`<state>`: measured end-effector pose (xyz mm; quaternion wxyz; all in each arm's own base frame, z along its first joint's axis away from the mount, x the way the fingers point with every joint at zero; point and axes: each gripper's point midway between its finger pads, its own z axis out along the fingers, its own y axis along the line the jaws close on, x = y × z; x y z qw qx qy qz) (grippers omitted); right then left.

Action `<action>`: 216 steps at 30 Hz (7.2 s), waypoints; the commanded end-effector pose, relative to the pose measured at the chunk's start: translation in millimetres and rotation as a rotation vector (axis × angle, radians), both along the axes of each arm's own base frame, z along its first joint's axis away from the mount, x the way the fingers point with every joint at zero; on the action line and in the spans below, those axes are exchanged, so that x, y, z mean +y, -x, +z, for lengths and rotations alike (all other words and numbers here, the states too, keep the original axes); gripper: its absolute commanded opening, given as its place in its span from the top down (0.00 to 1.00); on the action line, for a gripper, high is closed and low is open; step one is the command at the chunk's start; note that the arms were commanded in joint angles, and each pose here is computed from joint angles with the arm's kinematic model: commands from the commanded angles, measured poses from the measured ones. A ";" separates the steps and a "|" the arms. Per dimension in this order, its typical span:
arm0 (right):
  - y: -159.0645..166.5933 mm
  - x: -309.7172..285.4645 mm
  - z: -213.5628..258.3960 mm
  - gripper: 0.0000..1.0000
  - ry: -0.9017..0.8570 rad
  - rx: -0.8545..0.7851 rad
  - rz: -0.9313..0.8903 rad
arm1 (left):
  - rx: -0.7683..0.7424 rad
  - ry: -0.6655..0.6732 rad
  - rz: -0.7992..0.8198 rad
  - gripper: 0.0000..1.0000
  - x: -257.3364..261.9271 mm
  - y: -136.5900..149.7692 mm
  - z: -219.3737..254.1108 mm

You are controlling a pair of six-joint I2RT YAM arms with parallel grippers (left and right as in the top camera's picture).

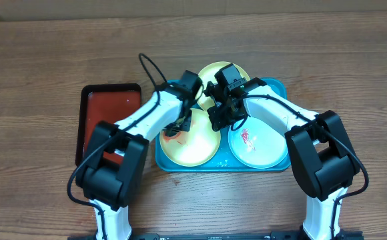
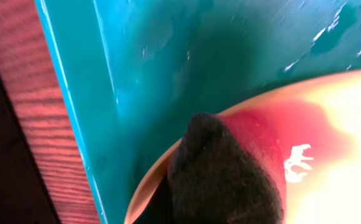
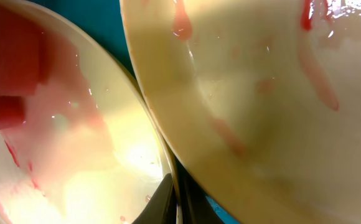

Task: Clean dirty plates on tray and stack at the side

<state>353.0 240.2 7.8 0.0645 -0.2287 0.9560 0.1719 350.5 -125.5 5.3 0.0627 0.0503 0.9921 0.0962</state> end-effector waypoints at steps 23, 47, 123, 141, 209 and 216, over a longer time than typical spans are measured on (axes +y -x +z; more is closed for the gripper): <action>-14.1 -19.1 -8.0 0.94 0.061 -0.018 -0.046 | 0.162 0.369 -0.247 0.36 -45.3 51.7 -14.6; -14.2 -19.1 -8.0 0.93 0.061 -0.018 -0.047 | 0.198 0.314 -0.235 0.80 -39.1 48.3 9.3; -14.0 -19.2 -8.1 0.93 0.061 -0.018 -0.047 | -0.053 -0.098 0.047 0.96 15.9 -12.3 7.6; -15.0 -20.1 -8.3 0.93 0.066 -0.022 -0.048 | 0.154 0.343 -0.185 0.96 -59.2 28.3 -0.6; -35.1 73.9 192.8 0.96 0.772 -0.897 0.322 | -0.217 0.173 0.576 0.96 167.8 -37.5 107.6; -54.0 59.2 220.4 0.96 0.609 -0.908 0.097 | -0.217 0.176 0.576 0.96 167.3 -37.7 107.4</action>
